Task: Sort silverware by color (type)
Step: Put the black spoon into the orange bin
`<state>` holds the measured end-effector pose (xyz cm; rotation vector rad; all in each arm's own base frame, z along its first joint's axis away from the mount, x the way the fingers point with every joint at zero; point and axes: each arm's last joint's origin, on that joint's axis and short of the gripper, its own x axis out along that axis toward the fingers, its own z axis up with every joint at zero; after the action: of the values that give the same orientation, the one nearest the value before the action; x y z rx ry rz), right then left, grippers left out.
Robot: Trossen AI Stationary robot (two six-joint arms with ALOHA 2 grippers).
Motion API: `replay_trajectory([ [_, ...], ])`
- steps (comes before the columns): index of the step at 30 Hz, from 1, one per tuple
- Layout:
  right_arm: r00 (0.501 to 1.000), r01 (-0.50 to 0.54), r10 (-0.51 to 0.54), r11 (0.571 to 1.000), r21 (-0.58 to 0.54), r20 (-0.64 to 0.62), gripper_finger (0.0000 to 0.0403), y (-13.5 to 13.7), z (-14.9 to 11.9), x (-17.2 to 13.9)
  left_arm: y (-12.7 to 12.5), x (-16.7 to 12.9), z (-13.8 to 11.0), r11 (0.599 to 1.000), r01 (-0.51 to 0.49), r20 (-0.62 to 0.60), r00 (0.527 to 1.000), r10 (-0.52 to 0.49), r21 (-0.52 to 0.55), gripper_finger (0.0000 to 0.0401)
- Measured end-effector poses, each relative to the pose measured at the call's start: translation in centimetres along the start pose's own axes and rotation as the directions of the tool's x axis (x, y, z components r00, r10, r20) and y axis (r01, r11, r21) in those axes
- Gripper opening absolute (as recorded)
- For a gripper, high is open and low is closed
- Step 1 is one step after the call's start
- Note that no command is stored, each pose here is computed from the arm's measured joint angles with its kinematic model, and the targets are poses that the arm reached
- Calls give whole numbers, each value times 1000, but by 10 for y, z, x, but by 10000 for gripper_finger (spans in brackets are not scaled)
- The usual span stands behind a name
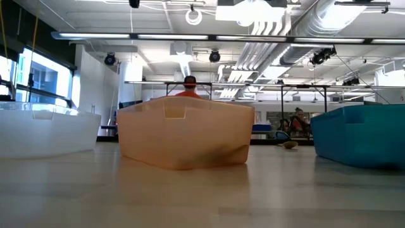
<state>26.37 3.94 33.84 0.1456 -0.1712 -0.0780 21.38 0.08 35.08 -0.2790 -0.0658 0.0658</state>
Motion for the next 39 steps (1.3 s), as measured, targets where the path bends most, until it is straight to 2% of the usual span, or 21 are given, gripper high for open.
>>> replay_trajectory([
  [9, 1000, -9, 9, 1000, 3, -2, 0, 0, 0, 0, 1, 6, -5, 1000, -6, -23, 1000, 6, 2, 0],
  [15, 1000, -9, 9, 1000, -4, -2, 0, 0, 0, 0, 0, 6, -2, 1000, 3, 10, 1000, -3, 0, 0],
  [26, 1000, -9, 9, 1000, -2, -2, 0, 0, 0, 0, 0, 6, -1, 996, 5, 24, 1000, -7, 93, 0],
  [35, 999, -30, 30, 999, 31, -14, 0, 1, -1, 0, 0, 6, 0, 995, 5, 27, 1000, -8, 96, 0],
  [39, 998, -34, 38, 996, 80, -56, 0, 3, -6, 0, -3, 5, 8, 996, 21, 110, 993, -31, 91, 0],
])
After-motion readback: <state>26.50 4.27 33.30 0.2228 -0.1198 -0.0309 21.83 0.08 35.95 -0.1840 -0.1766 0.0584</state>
